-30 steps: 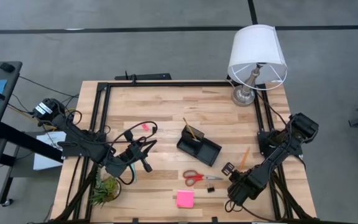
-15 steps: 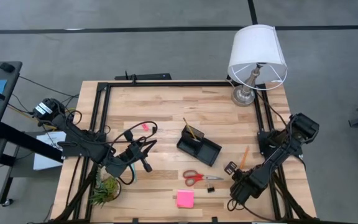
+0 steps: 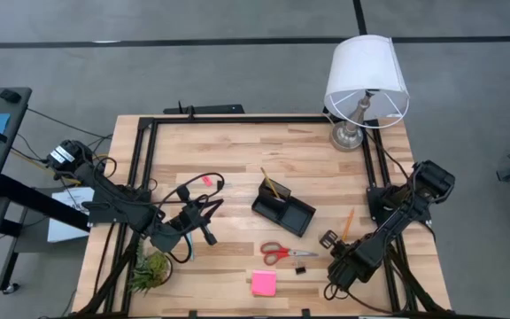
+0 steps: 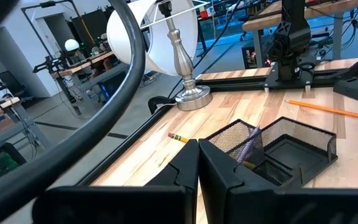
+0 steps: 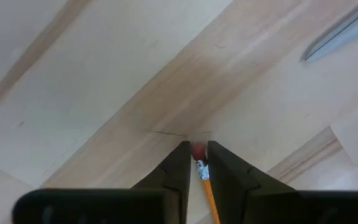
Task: Pick and place office supplies into organizer
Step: Put the yellow pencil into the desk organizer
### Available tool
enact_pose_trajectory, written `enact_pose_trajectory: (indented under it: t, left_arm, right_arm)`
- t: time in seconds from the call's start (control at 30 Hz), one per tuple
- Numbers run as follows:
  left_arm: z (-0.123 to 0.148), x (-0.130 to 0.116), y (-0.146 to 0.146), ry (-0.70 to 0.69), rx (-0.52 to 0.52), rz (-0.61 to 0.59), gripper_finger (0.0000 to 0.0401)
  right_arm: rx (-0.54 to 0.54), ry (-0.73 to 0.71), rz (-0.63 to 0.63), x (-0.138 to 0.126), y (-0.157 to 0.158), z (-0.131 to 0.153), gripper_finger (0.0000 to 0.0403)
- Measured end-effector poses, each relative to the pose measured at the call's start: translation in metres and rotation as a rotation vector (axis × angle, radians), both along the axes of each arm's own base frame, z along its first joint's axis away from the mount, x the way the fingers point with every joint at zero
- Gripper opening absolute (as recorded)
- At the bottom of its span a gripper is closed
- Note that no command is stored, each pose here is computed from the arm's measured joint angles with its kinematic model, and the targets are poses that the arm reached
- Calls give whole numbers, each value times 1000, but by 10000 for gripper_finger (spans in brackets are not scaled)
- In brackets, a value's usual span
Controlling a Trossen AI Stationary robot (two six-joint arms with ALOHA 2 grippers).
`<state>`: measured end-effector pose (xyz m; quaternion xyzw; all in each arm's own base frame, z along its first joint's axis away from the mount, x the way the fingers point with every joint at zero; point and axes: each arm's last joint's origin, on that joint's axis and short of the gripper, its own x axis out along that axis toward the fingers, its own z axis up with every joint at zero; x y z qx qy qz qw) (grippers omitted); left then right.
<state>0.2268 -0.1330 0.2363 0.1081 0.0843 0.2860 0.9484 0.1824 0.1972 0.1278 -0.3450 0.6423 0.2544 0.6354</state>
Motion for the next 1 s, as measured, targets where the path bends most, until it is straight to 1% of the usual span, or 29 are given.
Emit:
enact_pose_trajectory:
  t: [0.17,0.3,0.37,0.43,0.47,0.53,0.63,0.7,0.83,0.93,1.0]
  left_arm:
    - [-2,0,0,20,15,0,0]
    - [-3,-1,1,31,25,-1,0]
    - [-3,0,1,32,25,2,0]
    - [-3,1,3,32,24,7,0]
    - [-3,1,4,31,24,13,0]
    - [-3,3,6,32,24,23,0]
    - [-2,6,11,23,15,37,0]
    - [-2,7,12,21,8,30,0]
    - [-1,10,14,18,-9,-6,0]
    - [0,11,15,18,-19,-31,0]
    - [-1,12,15,21,-21,-42,0]
  right_arm:
    - [-50,24,-3,2,1,-10,9]
    - [-51,11,-10,4,-1,-8,15]
    - [-38,-41,-17,8,-2,-1,13]
    - [-28,-171,-43,19,-2,11,5]
    - [-18,-239,-77,25,-4,20,4]
    - [2,-422,-169,37,-8,42,5]
    - [60,-611,-257,51,-15,67,5]
    - [106,-752,-330,61,-21,89,3]
    - [106,-991,-469,70,-41,125,2]
    - [133,-1145,-544,72,-53,151,1]
    - [125,-1233,-581,73,-61,163,1]
